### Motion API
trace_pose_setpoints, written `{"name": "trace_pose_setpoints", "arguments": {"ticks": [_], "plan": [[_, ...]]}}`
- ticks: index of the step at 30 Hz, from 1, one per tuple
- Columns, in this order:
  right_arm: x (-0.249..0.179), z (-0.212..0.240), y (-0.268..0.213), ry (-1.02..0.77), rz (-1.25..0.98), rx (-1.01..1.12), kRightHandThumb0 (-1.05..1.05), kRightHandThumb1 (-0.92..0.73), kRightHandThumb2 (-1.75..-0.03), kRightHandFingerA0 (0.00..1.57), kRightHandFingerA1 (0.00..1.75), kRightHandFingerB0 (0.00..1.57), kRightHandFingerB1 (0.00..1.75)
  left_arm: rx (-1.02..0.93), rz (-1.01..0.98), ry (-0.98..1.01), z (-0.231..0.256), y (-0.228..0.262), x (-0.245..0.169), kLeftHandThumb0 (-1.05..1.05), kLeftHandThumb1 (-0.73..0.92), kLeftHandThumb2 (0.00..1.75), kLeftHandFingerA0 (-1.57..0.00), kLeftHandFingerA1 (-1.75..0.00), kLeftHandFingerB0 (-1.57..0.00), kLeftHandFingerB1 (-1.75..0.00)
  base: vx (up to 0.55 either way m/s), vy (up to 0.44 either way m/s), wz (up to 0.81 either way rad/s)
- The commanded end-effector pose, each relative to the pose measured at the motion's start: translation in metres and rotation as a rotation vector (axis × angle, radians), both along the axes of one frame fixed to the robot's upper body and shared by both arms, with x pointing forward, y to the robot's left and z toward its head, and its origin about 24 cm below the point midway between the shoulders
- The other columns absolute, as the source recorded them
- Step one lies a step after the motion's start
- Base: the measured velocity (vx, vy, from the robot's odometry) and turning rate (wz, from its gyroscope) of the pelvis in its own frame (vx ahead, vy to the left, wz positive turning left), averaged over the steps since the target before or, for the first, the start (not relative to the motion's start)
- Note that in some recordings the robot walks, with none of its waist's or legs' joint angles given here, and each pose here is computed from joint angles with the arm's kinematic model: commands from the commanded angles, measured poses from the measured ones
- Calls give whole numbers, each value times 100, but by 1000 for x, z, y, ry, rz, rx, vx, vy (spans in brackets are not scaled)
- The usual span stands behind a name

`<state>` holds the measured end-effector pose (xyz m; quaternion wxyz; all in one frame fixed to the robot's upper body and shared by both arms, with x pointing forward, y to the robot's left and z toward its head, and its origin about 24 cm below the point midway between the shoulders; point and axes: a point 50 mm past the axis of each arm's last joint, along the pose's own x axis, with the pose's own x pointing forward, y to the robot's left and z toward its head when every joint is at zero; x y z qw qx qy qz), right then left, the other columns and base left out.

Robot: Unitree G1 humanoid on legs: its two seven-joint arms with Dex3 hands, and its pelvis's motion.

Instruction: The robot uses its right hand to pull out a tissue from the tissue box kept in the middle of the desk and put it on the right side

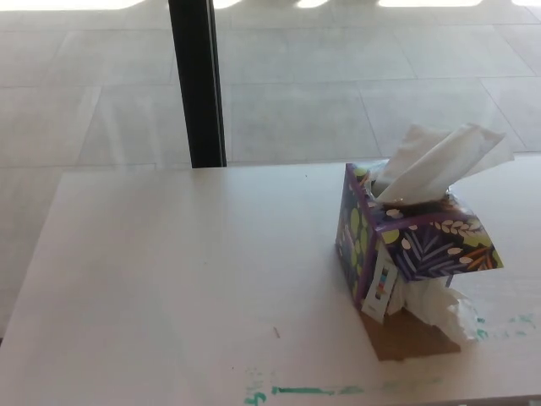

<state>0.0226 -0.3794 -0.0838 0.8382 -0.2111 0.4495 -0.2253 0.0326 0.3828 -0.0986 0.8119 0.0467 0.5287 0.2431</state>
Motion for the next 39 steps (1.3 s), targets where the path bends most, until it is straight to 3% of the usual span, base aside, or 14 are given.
{"name": "trace_pose_setpoints", "arguments": {"ticks": [1,14,16,17,18,19,22,23,24,26,27,31,38,39], "plan": [[18,62,-54,-360,-121,-173,-61,-57,-58,105,115,55,58,-75,148,-100,15,21,-5,-87,92,71,-55,-52,-42,-41,0,0,0],[188,284,-50,-968,249,-344,-100,-59,-98,41,75,24,58,-73,143,-85,15,22,-10,-91,91,67,-58,-51,-45,-41,0,0,0],[200,301,-40,-983,308,-371,-90,-70,-61,40,74,27,51,-74,144,-85,15,21,-11,-90,91,68,-56,-50,-44,-41,0,0,0],[208,312,-32,-987,358,-386,-93,-61,-99,44,70,21,52,-75,135,-83,15,22,-11,-85,72,113,-50,-59,-35,-52,0,0,0],[227,331,-14,-997,422,-420,-80,-72,-62,39,54,24,32,-73,141,-82,15,21,-11,-88,92,68,-58,-51,-45,-41,0,0,0],[236,338,-5,-1023,453,-391,-75,-71,-62,36,51,23,30,-69,132,-74,15,22,-10,-84,72,114,-51,-59,-37,-52,0,0,0],[264,350,27,-1042,576,-387,-74,-60,-93,25,53,12,42,-73,119,-63,15,21,-14,-87,92,69,-55,-49,-43,-41,0,0,0],[271,353,38,-1029,623,-382,-78,-60,-94,25,51,14,42,-79,133,-64,14,20,-16,-86,75,114,-51,-60,-35,-51,0,0,0],[276,354,46,-1029,662,-387,-77,-59,-95,30,54,16,43,-82,129,-66,14,20,-16,-86,92,68,-55,-50,-44,-41,0,0,0],[288,356,66,-1031,730,-341,-86,-59,-95,30,54,17,42,-79,125,-64,13,19,-16,-83,72,111,-50,-60,-41,-54,0,0,0],[293,357,76,-1021,760,-325,-82,-71,-62,36,46,25,28,-78,135,-64,13,19,-16,-87,91,68,-58,-53,-47,-43,0,0,0],[303,355,98,-984,857,-330,-88,-60,-96,32,54,18,42,-75,134,-61,13,19,-16,-88,91,68,-57,-53,-47,-42,0,0,0],[331,342,156,-857,1076,-330,-82,-68,-62,15,47,16,30,-87,146,-68,11,18,-16,-87,90,67,-58,-52,-47,-43,0,0,0],[337,338,158,-795,1105,-340,-40,-32,-96,1,52,0,50,-90,138,-71,12,18,-16,-88,90,67,-58,-54,-48,-44,0,0,0]]}}
